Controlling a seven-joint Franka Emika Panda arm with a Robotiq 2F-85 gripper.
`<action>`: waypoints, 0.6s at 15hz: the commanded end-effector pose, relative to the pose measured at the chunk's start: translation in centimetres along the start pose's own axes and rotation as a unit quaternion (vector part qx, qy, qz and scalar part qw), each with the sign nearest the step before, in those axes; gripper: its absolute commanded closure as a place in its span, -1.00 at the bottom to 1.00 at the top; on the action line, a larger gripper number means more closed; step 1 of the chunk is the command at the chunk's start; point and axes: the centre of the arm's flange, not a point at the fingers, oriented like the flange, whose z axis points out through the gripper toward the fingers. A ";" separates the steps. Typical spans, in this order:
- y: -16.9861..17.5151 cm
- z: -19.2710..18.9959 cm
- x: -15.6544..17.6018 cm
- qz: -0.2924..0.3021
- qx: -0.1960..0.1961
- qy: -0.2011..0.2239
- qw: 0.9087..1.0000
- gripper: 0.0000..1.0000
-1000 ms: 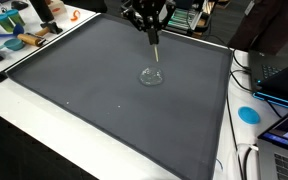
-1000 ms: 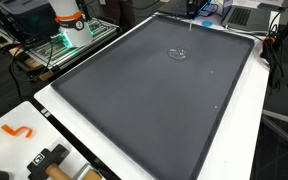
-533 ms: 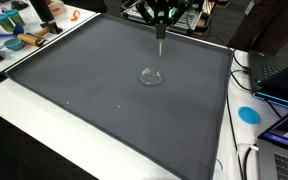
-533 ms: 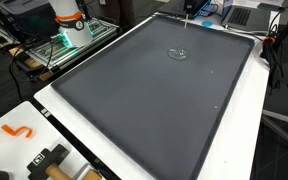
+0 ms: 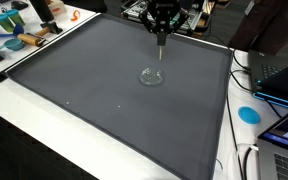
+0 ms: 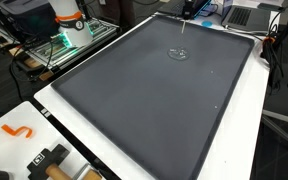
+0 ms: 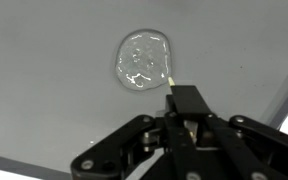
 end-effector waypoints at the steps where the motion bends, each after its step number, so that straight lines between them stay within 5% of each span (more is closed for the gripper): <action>1: -0.5 2.4 0.9 -0.012 -0.013 -0.004 1.000 0.94; 9: -0.5 7.0 1.9 -0.027 -0.030 -0.003 0.999 0.94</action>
